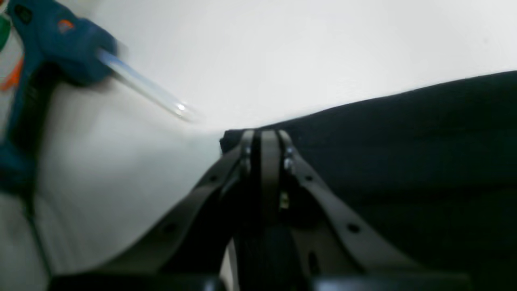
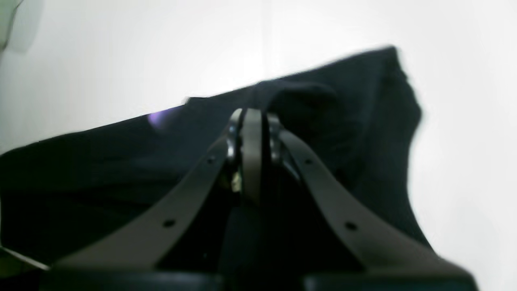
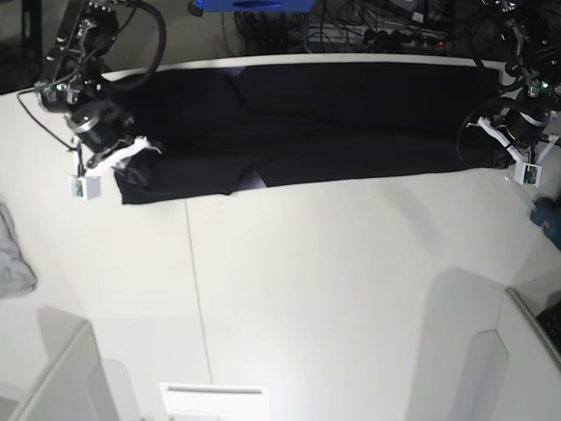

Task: Fold the T-shirt properly
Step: 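Lower the folded edge onto the shirt and open both grippers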

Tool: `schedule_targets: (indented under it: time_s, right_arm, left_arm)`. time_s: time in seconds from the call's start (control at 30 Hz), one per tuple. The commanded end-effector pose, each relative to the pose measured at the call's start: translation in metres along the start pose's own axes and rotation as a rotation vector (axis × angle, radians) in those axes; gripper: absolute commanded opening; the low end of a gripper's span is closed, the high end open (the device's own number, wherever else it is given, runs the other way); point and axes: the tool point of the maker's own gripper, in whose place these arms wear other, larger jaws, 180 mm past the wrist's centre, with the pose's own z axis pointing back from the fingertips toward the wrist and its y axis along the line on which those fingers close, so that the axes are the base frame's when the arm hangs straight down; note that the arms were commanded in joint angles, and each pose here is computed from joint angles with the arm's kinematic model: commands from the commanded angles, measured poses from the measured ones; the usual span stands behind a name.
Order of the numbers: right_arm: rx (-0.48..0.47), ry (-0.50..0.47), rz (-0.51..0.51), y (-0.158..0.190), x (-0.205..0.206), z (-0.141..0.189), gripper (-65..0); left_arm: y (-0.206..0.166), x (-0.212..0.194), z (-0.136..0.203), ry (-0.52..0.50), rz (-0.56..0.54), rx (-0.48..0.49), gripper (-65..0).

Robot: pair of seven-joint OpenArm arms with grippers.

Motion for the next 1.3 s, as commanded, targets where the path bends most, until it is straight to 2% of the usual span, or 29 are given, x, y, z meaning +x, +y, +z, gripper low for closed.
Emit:
schedule_targets:
  time_s: [0.0,0.73,1.07,1.27]
  right_arm:
    - [0.012,-0.043,0.013,0.004,0.012,0.005,-65.0]
    - [-0.013,0.011,-0.001,-0.005,-0.011,0.009,-65.0]
    - [-0.007,-0.011,0.003,-0.003,-0.001,0.006,-65.0]
    - [-0.008,-0.006,0.002,-0.004,-0.003,0.006,-65.0]
  left_arm:
    - [0.005,0.013,0.004,-0.043,-0.017,0.011,-65.0]
    - [0.003,-0.010,0.007,0.016,-0.015,0.002,-65.0]
    - [0.004,0.015,0.001,-0.042,-0.016,0.008,-65.0]
    - [0.007,0.016,0.002,-0.047,-0.012,0.015,-65.0]
